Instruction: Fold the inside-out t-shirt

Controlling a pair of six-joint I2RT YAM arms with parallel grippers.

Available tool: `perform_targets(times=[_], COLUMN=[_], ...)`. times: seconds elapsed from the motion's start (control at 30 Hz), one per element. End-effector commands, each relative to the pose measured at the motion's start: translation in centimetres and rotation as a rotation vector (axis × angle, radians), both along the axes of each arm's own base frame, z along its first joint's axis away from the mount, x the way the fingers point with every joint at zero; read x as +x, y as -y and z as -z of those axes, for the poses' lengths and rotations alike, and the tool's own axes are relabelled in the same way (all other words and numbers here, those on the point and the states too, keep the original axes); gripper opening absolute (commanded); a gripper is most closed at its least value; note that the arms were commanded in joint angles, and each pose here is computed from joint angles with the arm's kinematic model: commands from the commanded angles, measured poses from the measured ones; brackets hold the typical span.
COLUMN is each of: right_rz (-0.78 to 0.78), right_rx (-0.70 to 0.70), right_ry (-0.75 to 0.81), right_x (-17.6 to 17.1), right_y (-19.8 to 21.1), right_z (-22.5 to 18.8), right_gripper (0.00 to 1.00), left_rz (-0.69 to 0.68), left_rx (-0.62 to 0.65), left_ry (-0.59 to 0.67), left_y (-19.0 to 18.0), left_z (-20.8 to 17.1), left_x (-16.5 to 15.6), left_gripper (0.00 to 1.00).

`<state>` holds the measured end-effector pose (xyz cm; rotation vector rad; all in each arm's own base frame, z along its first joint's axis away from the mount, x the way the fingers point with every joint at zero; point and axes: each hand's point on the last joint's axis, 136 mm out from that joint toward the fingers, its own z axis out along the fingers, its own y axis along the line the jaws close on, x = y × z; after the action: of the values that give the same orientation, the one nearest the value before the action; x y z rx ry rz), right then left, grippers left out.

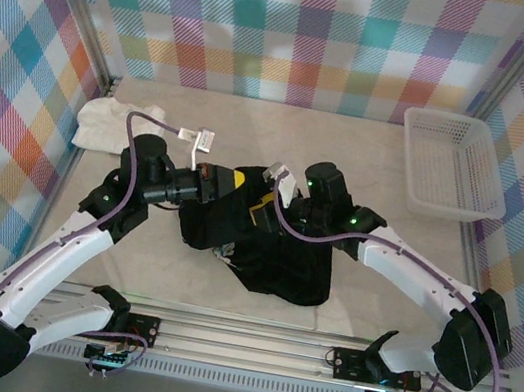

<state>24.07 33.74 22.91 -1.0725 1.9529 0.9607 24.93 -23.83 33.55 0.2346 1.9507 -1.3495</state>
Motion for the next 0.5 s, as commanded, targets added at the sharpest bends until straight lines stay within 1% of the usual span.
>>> perform_targets(times=[0.0,0.03,0.1,0.13,0.23,0.33,0.47], right_rz=[-0.051,-0.064,-0.085,-0.094,-0.131,-0.19,-0.239], right_rx=[0.074,0.083,0.098,0.1,0.115,0.206,0.346], right_ry=[0.035,0.034,0.034,0.035,0.041,0.027,-0.012], right_x=[0.0,-0.2,-0.8,-1.1,-2.7,-4.4,-5.2], right_y=[-1.5,-1.5,-1.5,-1.3,-0.1,1.1,1.3], right_z=[-2.5,-2.7,-3.2,-3.4,-4.9,-7.7,-11.0], right_gripper=[0.19,0.15,0.03,0.0,0.0,0.0,0.0], left_rz=[-0.019,-0.027,-0.052,-0.069,-0.154,-0.247,-0.297], left_rx=[-0.006,-0.002,0.014,0.023,0.084,0.168,0.241], left_ry=[0.059,0.06,0.055,0.05,0.032,0.026,0.017], left_y=[-0.6,-0.7,-1.0,-1.1,-2.2,-3.5,-4.0], left_z=[-1.8,-1.8,-1.4,-1.2,-0.1,1.2,3.1], left_x=[-0.2,-0.1,0.3,0.6,1.8,3.1,4.6], left_gripper=[0.0,0.0,0.0,0.0,0.0,0.0,0.0])
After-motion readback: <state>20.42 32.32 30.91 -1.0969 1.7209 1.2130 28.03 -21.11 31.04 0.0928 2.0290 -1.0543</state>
